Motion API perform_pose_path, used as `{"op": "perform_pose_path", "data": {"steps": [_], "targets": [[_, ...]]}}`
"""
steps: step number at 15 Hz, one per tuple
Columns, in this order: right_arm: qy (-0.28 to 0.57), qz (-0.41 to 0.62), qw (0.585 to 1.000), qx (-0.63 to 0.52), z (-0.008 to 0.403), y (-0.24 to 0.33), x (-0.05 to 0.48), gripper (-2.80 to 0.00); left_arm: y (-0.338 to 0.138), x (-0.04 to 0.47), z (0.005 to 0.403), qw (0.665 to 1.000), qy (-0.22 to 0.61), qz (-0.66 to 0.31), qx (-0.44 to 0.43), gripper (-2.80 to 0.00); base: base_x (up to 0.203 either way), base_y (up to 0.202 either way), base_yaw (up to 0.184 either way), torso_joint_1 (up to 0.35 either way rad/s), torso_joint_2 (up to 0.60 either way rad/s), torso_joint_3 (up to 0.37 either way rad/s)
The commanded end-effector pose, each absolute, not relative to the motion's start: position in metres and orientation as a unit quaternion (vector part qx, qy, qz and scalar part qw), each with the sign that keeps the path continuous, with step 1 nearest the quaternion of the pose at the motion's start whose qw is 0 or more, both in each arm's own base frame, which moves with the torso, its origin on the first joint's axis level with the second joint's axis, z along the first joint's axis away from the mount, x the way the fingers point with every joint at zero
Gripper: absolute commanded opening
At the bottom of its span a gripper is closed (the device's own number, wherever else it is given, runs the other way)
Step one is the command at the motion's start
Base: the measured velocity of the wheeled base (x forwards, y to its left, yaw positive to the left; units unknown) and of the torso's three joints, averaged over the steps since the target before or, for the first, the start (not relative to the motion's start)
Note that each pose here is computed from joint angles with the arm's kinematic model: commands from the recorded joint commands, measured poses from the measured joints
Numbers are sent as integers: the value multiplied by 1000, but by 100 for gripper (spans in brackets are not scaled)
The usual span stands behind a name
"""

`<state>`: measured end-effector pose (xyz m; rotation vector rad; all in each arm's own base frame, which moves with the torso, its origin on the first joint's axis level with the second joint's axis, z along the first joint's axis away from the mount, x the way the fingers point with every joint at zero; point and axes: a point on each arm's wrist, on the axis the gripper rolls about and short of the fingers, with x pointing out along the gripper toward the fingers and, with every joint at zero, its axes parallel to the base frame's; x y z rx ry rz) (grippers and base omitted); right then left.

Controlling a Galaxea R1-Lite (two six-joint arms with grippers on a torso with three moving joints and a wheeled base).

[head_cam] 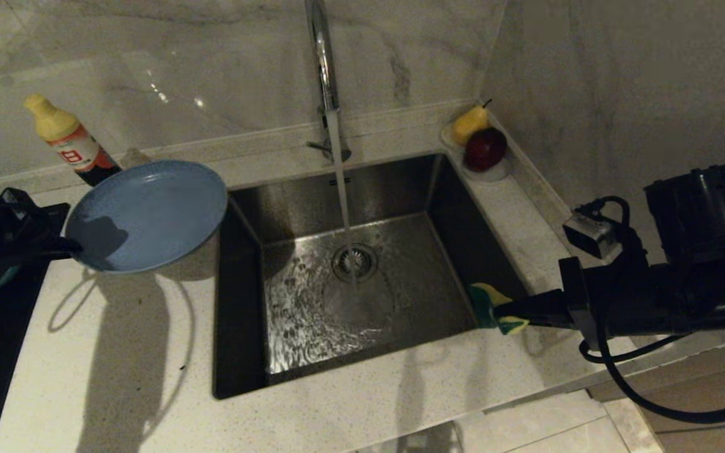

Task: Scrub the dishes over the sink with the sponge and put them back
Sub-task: Wash the plate

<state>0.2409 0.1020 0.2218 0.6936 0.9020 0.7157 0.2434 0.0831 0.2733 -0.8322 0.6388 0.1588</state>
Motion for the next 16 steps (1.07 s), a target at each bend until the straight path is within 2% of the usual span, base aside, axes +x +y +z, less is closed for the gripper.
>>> {"op": "perform_pose_path", "data": {"steps": [1,5,9,16], "targets": [[415,334,782,323,224,101,238,-280,57,248,270,861,328,36,-387,-280,0,0,0,0,0,0],[400,341,787,323,233,98,229,-280,7,274,257,853,370,-21,-368,-280,0,0,0,0,0,0],[391,346,789,323,239,96,225,-280,-40,307,236,868,370,-30,-329,-280,0,0,0,0,0,0],[395,345,788,323,236,97,226,-280,-69,332,218,874,361,-70,-317,-280,0,0,0,0,0,0]]}}
